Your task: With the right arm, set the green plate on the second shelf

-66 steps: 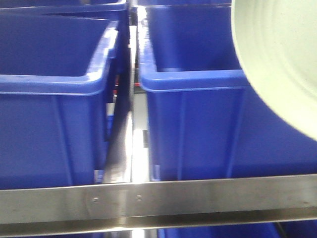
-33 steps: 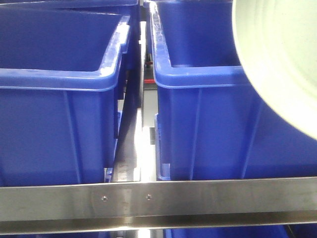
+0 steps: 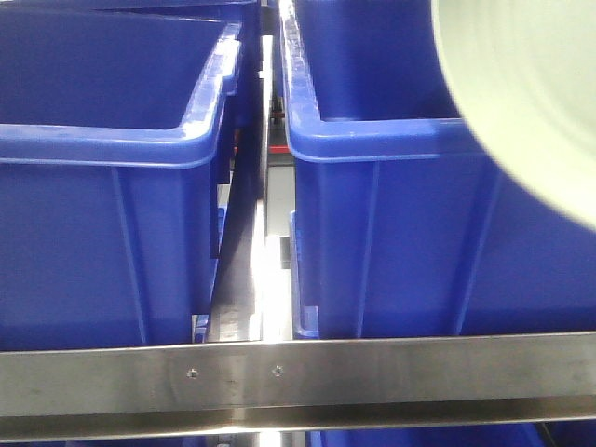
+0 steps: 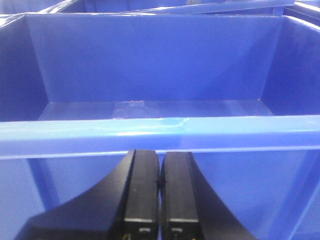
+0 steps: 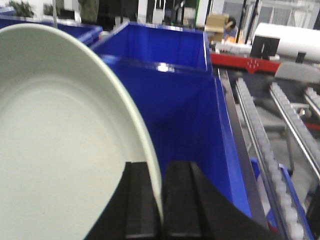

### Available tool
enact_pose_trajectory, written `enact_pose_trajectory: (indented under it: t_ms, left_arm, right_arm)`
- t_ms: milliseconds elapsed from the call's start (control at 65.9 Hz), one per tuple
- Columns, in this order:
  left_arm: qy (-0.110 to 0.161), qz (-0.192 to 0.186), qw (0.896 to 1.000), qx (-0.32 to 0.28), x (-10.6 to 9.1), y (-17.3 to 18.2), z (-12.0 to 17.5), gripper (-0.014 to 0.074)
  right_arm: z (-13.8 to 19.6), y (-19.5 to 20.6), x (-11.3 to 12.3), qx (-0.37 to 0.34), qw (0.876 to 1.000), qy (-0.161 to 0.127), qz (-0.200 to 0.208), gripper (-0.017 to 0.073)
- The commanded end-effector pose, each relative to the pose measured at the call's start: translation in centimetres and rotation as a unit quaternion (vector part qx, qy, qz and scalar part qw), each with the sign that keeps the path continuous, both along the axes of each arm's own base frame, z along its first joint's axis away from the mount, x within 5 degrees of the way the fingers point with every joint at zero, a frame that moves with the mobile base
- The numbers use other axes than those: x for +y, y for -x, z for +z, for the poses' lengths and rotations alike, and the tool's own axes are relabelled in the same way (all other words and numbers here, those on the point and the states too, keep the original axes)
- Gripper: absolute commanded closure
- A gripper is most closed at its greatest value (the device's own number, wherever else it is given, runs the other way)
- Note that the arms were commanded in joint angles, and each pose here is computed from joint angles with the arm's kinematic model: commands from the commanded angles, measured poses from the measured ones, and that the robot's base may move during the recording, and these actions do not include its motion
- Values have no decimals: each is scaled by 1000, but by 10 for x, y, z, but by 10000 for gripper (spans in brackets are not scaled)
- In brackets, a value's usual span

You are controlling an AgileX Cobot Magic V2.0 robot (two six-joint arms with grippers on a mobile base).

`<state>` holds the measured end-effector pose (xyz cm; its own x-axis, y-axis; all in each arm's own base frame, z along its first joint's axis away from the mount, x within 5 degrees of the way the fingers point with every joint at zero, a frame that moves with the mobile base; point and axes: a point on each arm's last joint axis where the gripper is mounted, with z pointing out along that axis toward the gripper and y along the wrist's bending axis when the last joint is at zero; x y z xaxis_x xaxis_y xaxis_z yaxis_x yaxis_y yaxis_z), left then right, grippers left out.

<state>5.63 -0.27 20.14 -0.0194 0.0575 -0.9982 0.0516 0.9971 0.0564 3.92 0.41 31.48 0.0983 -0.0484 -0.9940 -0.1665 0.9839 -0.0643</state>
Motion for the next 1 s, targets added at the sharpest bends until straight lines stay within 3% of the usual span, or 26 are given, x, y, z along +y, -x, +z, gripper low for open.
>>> enact_pose_trajectory:
  t_ms: [0, 182, 273, 440, 562, 653, 698, 804, 911, 986]
  left_arm:
    - [10, -3, 1000, -28, 0, 0, -6, 463]
    - [10, -3, 1000, -28, 0, 0, -6, 463]
    - [10, -3, 1000, -28, 0, 0, -6, 463]
    - [10, -3, 1000, -28, 0, 0, -6, 463]
    - [10, -3, 1000, -28, 0, 0, -6, 463]
    - [10, -3, 1000, -28, 0, 0, -6, 463]
    - [10, -3, 1000, -28, 0, 0, -6, 463]
    - [10, -3, 1000, -28, 0, 0, -6, 463]
    - [10, -3, 1000, -28, 0, 0, -6, 463]
    - [10, -3, 1000, -28, 0, 0, -6, 463]
  right_arm:
    - [24, 4, 2, -91, 996, -18, 13, 503]
    - [44, -2, 5, -132, 988, -66, 34, 503]
    - [56, -17, 9, -135, 988, -70, 38, 501]
    - [70, -67, 21, -103, 993, -47, 37, 501]
    - [70, -121, 32, -57, 998, 2, 26, 501]
    - [74, -152, 30, -45, 999, -1, 6, 501]
    - [76, -164, 25, -39, 999, -12, -11, 498]
    - [79, -191, 5, 2, 992, -110, -65, 470]
    - [79, -204, -15, 28, 976, -187, -107, 260]
    - [79, -209, -20, 50, 968, -218, -115, 54]
